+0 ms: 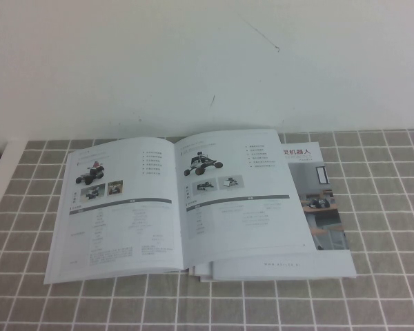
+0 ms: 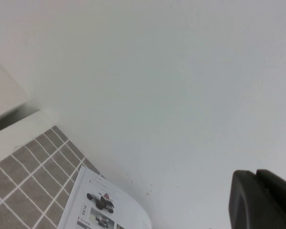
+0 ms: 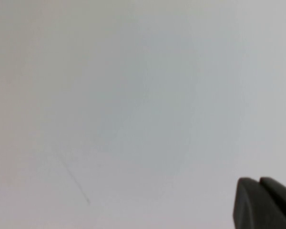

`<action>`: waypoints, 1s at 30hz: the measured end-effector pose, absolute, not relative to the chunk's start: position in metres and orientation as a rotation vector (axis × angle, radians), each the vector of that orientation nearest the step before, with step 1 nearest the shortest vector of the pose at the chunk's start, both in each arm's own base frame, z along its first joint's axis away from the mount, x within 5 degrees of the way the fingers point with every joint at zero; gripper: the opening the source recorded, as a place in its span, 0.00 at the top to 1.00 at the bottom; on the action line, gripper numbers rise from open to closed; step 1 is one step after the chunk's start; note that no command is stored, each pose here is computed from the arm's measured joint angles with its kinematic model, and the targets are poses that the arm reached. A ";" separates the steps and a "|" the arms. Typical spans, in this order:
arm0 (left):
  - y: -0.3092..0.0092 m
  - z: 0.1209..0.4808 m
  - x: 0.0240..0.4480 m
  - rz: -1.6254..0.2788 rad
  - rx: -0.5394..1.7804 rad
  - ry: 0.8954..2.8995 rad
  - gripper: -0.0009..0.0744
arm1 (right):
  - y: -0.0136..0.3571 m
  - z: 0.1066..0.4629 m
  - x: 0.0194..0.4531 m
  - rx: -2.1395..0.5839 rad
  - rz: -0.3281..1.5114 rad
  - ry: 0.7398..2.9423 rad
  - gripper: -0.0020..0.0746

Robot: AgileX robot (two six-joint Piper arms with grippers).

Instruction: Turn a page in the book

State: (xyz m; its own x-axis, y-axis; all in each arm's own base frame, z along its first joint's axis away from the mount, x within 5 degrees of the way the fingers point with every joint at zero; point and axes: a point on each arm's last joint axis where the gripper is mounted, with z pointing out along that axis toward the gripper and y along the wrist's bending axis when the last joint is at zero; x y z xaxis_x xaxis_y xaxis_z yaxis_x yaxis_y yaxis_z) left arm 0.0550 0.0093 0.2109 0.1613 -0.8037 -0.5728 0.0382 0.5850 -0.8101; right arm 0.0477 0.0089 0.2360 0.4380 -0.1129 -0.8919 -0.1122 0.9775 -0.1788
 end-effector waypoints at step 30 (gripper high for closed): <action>-0.012 0.407 0.069 -0.151 0.049 1.483 0.99 | 0.000 0.399 0.050 -0.232 -0.067 1.596 0.98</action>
State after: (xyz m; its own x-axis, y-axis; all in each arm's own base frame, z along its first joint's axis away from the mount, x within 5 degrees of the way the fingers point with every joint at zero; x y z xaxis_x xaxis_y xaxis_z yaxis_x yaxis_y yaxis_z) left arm 0.0693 -0.0117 0.4075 0.0801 -0.0705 -0.9943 0.1307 0.9896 -0.0597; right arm 0.0505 0.0004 0.3994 -0.0214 -0.1897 -0.9816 -0.1071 0.9766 -0.1864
